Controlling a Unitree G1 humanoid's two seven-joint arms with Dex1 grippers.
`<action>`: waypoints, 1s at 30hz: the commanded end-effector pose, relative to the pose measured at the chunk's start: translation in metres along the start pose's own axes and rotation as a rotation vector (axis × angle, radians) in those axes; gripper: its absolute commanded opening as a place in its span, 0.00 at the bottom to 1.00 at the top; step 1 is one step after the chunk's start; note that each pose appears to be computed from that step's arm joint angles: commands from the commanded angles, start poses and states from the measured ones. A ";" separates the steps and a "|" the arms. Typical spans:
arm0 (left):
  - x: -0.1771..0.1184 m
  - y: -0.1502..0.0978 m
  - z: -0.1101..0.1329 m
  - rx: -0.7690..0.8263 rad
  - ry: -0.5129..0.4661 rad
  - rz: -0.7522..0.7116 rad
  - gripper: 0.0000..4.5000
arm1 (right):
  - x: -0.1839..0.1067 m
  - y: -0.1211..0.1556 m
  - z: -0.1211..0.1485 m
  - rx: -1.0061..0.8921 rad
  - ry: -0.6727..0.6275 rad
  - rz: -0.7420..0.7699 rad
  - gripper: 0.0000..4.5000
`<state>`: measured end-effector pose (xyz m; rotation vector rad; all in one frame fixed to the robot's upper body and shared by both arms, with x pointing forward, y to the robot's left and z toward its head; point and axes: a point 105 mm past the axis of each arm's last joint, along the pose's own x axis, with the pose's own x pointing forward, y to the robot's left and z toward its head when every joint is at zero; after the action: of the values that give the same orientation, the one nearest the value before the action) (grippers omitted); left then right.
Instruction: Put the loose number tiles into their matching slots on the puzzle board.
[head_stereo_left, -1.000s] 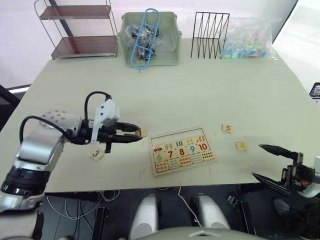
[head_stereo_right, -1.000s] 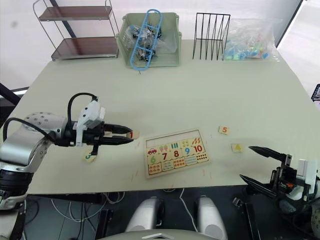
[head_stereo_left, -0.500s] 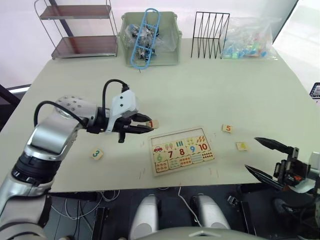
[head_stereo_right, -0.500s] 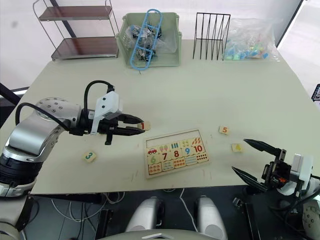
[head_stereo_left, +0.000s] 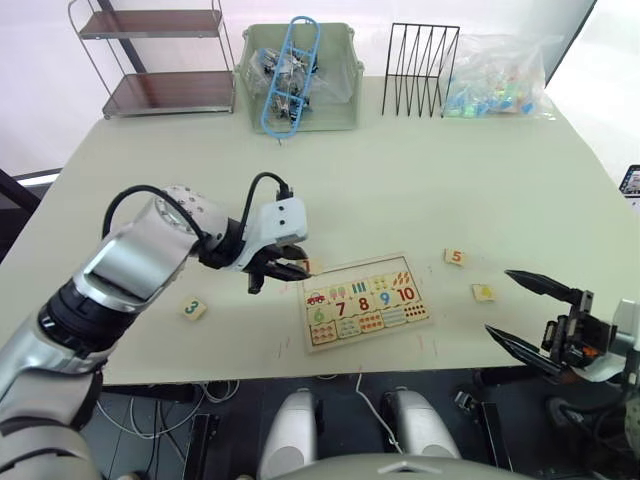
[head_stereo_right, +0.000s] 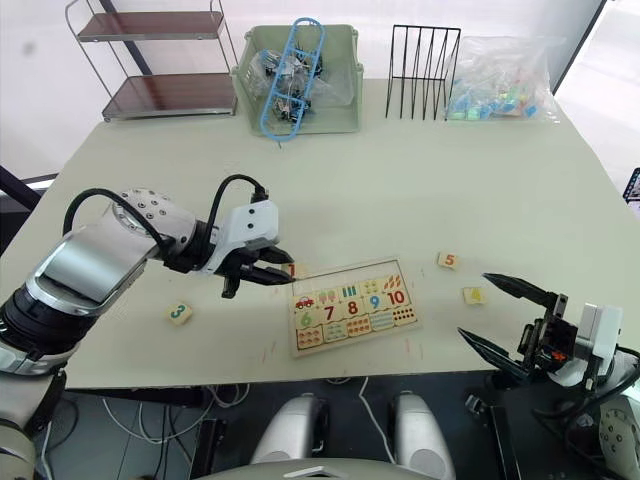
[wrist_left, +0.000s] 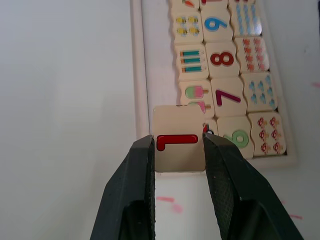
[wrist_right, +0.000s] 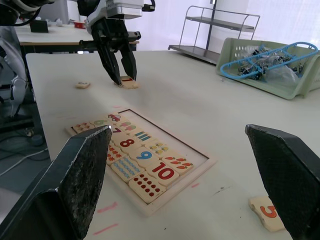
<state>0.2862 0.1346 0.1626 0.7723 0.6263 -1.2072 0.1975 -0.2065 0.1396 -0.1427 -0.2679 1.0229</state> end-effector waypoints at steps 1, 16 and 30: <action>0.000 -0.001 0.001 0.028 0.049 0.002 0.20 | -0.001 0.003 0.005 -0.016 -0.014 -0.001 1.00; 0.025 0.008 -0.007 0.016 0.118 0.013 0.20 | -0.013 0.007 0.001 0.007 0.022 -0.026 1.00; 0.036 0.008 -0.003 0.015 0.110 0.007 0.20 | -0.015 0.010 0.001 -0.006 0.022 -0.047 1.00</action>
<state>0.3015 0.1208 0.1264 0.8286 0.7391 -1.1745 0.1840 -0.2126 0.1263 -0.1184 -0.2125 0.9854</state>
